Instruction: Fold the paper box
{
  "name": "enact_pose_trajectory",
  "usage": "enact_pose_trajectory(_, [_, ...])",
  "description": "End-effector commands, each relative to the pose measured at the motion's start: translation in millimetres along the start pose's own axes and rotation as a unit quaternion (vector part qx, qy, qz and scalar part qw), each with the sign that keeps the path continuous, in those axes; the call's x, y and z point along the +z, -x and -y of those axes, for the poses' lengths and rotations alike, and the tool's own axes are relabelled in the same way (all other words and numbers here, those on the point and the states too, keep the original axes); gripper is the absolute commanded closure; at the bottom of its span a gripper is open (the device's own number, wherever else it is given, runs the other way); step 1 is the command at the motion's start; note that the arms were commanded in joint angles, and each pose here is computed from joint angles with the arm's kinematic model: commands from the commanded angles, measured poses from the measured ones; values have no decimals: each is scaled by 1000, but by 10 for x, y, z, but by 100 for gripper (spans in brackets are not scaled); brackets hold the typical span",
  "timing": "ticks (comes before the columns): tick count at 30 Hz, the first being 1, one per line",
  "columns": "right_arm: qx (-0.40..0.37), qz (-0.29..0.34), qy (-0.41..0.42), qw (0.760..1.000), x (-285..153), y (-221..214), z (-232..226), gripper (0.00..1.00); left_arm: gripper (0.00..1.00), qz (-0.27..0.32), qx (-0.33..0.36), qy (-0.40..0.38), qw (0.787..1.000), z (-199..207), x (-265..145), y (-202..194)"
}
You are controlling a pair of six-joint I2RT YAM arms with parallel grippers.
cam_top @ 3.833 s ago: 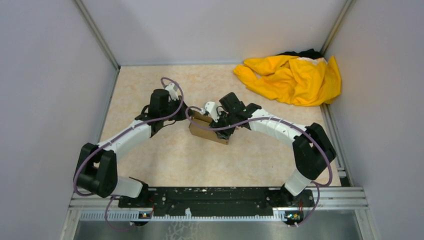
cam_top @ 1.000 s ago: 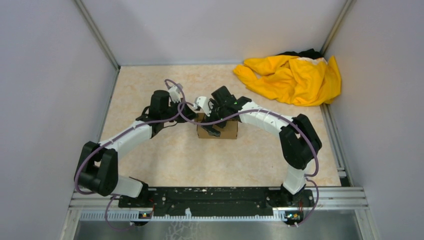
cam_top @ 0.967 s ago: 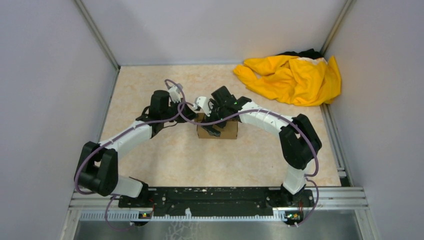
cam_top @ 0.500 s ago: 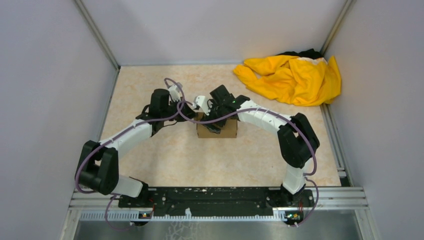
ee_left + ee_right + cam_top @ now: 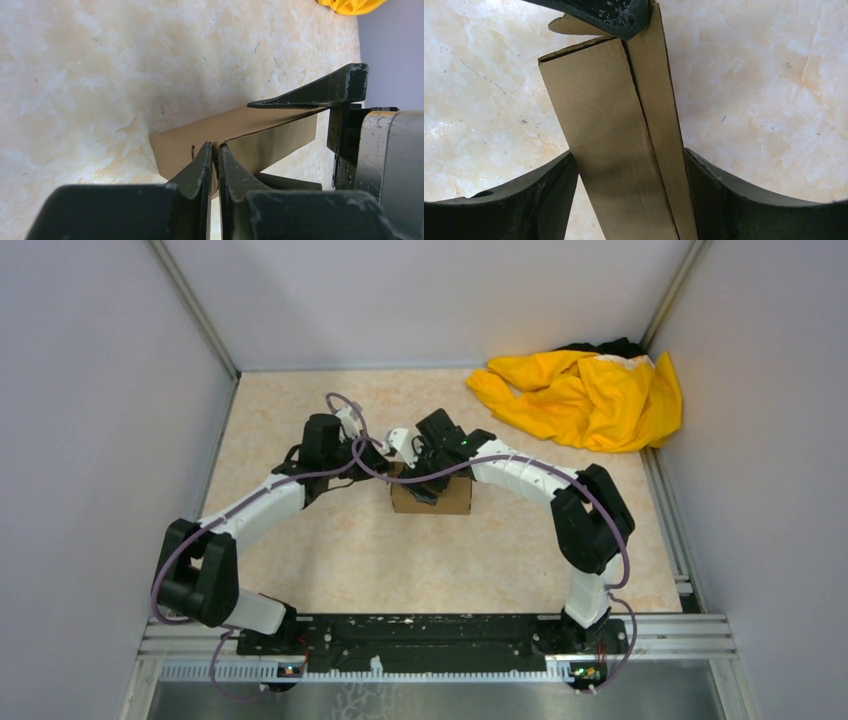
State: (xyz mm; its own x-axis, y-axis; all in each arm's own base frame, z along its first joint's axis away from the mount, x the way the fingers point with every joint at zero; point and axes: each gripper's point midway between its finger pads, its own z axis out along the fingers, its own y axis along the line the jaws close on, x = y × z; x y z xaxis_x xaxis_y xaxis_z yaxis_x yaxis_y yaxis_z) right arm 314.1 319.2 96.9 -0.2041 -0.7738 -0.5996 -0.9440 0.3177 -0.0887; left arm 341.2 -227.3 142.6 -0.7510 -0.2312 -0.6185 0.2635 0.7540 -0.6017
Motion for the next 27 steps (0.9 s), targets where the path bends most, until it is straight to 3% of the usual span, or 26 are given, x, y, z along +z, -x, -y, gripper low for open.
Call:
enact_pose_trajectory(1, [10,-4,-6,1000,157,22,-13,29,89,-10,-13,3,1000,68,40,-40])
enact_pose_trajectory(27, [43,7,-36,998,201,74,63,31,99,45,-35,71,996,-94,-10,-166])
